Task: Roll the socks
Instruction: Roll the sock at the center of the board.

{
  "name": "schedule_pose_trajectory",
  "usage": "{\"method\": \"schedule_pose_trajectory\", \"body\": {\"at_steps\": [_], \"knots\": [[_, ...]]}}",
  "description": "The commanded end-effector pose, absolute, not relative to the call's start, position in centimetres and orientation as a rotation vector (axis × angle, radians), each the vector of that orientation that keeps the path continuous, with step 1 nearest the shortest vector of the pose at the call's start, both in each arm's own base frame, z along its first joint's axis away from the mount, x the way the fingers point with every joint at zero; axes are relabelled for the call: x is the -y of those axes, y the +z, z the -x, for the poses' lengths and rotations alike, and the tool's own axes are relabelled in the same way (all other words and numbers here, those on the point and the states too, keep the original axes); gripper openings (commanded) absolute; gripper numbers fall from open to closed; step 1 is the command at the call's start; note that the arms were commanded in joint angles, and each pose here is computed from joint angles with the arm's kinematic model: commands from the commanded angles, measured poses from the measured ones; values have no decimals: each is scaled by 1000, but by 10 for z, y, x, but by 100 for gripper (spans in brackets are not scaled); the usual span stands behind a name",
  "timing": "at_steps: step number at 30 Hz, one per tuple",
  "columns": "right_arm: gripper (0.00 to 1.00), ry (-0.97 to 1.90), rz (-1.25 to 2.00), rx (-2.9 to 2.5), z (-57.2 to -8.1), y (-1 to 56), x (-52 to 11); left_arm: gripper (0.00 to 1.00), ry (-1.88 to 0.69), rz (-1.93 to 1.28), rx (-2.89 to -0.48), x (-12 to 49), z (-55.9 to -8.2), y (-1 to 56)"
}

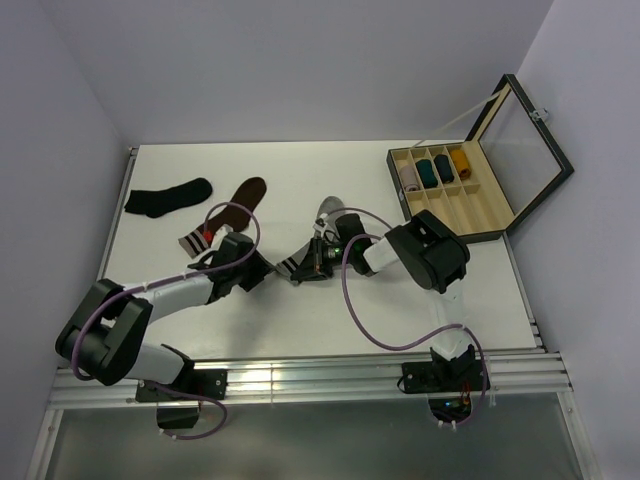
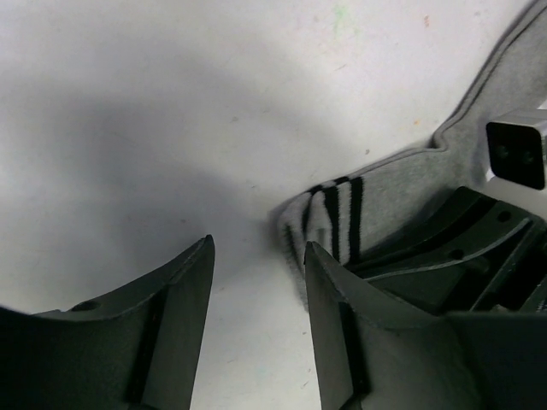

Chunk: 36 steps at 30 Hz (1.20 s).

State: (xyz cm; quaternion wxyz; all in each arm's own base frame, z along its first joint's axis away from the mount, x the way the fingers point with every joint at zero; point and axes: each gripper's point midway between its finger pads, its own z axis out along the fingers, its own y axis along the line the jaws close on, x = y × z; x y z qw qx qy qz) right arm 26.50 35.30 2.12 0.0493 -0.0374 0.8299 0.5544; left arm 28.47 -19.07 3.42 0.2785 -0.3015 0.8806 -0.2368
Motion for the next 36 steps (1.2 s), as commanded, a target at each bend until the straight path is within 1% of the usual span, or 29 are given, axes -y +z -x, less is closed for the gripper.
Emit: {"method": "schedule_pose_trajectory", "body": {"at_steps": [1,2,4,5,7,8,10,20,25,30,36], "knots": [[0,1666,-7,-2555,-271,4,-343,50,-667,830,-2334,194,-286,36],[0,1665,-15,-2558,-271,2,-341,47,-659,835,-2342,193,-285,33],[0,1679,-29,-2559,-271,1,-340,44,-629,852,-2366,191,-282,27],[0,1681,-31,-2554,-272,2,-340,39,-619,857,-2372,190,-281,26],[0,1677,-24,-2550,-272,3,-341,35,-567,869,-2402,185,-277,18],[0,1666,-23,-2558,-272,1,-339,31,-557,867,-2409,185,-276,16],[0,1652,-10,-2551,-275,4,-340,27,-546,860,-2421,185,-275,14],[0,1694,-20,-2539,-275,7,-343,25,-520,804,-2489,199,-274,-4],[0,1681,-18,-2547,-275,7,-342,24,-535,810,-2454,196,-274,3],[0,1670,-13,-2546,-278,7,-343,24,-665,771,-2361,207,-284,27],[0,1655,-7,-2549,-280,7,-343,25,-778,740,-2329,219,-286,35]]}}
